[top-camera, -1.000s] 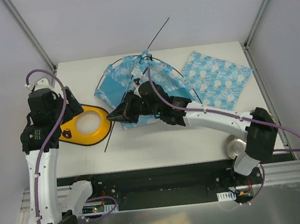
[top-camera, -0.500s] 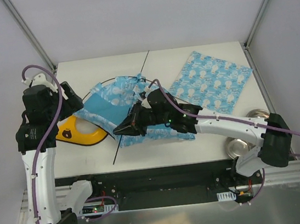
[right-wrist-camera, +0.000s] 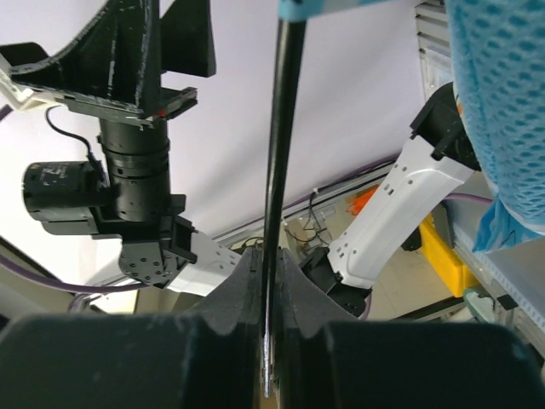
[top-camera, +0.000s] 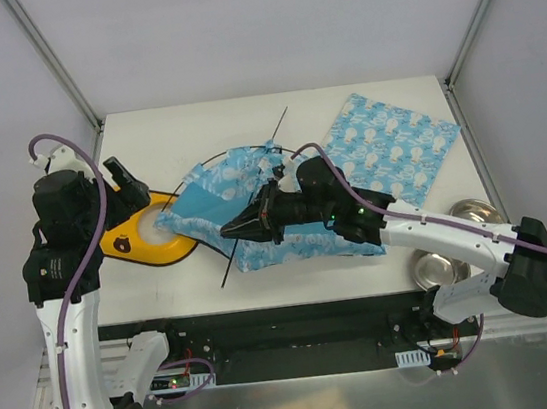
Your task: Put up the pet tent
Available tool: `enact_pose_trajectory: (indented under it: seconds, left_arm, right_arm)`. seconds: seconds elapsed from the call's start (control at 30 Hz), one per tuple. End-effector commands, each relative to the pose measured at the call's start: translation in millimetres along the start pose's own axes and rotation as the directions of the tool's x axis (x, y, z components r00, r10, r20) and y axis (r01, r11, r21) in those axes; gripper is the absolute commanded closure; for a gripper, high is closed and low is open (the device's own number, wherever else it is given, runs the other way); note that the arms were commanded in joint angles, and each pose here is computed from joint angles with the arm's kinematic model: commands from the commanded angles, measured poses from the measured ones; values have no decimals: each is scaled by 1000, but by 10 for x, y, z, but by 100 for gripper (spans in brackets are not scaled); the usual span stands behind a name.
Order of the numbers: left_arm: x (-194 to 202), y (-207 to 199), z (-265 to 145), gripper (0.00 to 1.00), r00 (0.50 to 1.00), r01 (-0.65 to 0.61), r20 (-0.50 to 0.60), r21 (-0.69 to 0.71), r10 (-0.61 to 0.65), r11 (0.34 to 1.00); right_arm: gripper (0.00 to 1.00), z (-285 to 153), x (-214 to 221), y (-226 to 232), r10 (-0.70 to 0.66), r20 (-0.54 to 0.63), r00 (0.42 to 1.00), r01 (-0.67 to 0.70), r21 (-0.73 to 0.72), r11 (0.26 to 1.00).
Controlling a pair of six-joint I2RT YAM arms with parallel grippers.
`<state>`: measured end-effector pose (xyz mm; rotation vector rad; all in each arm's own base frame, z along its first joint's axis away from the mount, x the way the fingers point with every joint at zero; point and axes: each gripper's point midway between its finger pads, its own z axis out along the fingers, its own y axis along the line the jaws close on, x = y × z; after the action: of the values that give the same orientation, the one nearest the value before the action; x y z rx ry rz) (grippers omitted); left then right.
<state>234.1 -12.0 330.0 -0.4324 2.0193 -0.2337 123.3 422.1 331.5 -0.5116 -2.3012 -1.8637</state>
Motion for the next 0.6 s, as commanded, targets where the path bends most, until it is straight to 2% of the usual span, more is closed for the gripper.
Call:
enact_pose_trajectory:
  seconds: [0.0,0.3,0.57]
  left_arm:
    - [-34,-45,-68,18,1000,21,15,18,-21,1000]
    - [-63,-26,-51,18,1000,-12,17,8,12,1000]
    - [-66,-16,30,18,1000,-30,-3,-4,30,1000]
  right_arm:
    - [100,-38,165,267,52,-121,991,-62,-84,995]
    - [100,123,56,297,98,-160,982,-111,-79,991]
    - [100,214,-336,362,124,-114,986,-133,-78,988]
